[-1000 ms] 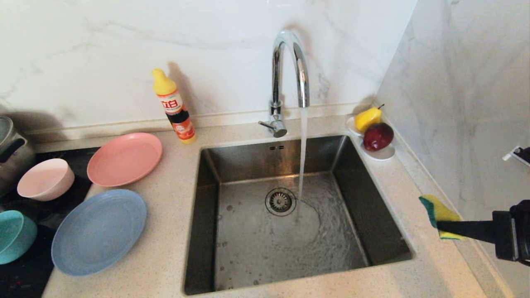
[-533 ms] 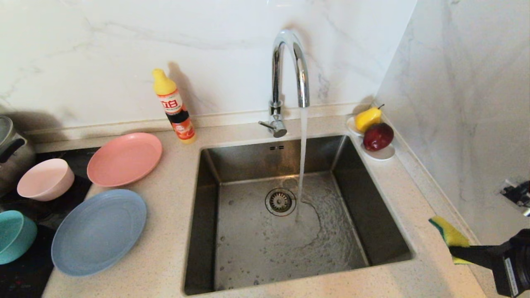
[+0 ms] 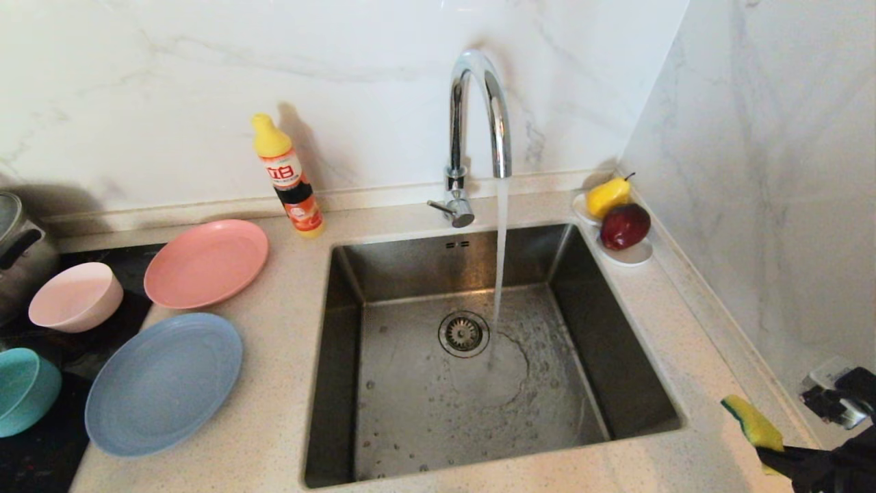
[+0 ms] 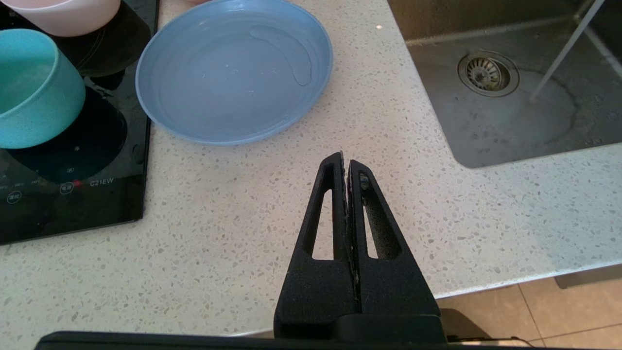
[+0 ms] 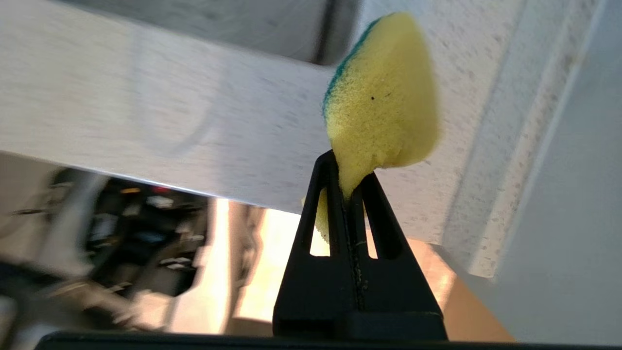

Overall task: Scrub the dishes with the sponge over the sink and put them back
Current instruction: Put down the sponge

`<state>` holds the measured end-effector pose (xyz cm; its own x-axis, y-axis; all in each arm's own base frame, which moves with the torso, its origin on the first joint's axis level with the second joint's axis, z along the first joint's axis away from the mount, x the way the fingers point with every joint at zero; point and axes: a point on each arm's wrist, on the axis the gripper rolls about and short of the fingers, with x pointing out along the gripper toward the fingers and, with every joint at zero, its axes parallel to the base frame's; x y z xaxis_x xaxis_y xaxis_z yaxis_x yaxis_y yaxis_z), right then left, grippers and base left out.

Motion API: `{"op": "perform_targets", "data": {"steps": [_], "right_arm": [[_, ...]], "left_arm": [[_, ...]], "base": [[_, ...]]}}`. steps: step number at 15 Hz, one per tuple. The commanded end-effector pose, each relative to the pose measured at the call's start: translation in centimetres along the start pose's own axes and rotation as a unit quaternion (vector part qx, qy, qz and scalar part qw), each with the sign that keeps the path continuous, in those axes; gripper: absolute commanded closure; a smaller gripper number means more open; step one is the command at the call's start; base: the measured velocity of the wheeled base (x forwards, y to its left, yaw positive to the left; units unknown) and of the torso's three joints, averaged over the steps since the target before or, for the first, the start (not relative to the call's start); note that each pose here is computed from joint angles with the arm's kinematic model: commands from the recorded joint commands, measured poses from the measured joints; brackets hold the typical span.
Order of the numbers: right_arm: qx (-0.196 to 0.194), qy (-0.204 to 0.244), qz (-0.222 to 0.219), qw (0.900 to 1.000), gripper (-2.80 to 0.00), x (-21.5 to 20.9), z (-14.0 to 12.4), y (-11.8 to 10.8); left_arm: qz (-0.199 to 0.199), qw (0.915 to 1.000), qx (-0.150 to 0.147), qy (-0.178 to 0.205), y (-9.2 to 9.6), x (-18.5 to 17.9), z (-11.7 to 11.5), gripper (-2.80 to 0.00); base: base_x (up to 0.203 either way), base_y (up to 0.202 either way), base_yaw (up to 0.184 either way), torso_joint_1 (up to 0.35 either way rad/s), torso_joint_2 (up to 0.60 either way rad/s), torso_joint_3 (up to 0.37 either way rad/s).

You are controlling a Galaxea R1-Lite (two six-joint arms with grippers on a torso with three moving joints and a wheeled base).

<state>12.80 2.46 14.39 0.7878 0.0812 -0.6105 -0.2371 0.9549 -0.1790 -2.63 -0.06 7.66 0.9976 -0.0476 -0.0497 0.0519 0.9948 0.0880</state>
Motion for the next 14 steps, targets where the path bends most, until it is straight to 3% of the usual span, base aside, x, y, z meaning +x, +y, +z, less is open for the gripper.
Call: {"op": "perform_targets", "data": {"steps": [1, 4, 14], "right_arm": [[-0.008, 0.009, -0.009, 1.000, 0.00, 1.6, -1.0, 0.3], [-0.045, 0.010, -0.021, 0.999, 0.00, 3.5, -1.9, 0.4], [-0.056, 0.019, -0.040, 0.997, 0.00, 8.4, -0.4, -0.4]], "left_arm": [[0.000, 1.0000, 0.000, 0.002, 0.0, 0.0, 0.0, 0.00], [0.000, 1.0000, 0.000, 0.002, 0.0, 0.0, 0.0, 0.00], [0.000, 1.0000, 0.000, 0.002, 0.0, 0.0, 0.0, 0.00]], "base": [[0.000, 0.000, 0.000, 0.000, 0.00, 0.000], [0.000, 0.000, 0.000, 0.000, 0.00, 0.000], [0.000, 0.000, 0.000, 0.000, 0.00, 0.000]]}}
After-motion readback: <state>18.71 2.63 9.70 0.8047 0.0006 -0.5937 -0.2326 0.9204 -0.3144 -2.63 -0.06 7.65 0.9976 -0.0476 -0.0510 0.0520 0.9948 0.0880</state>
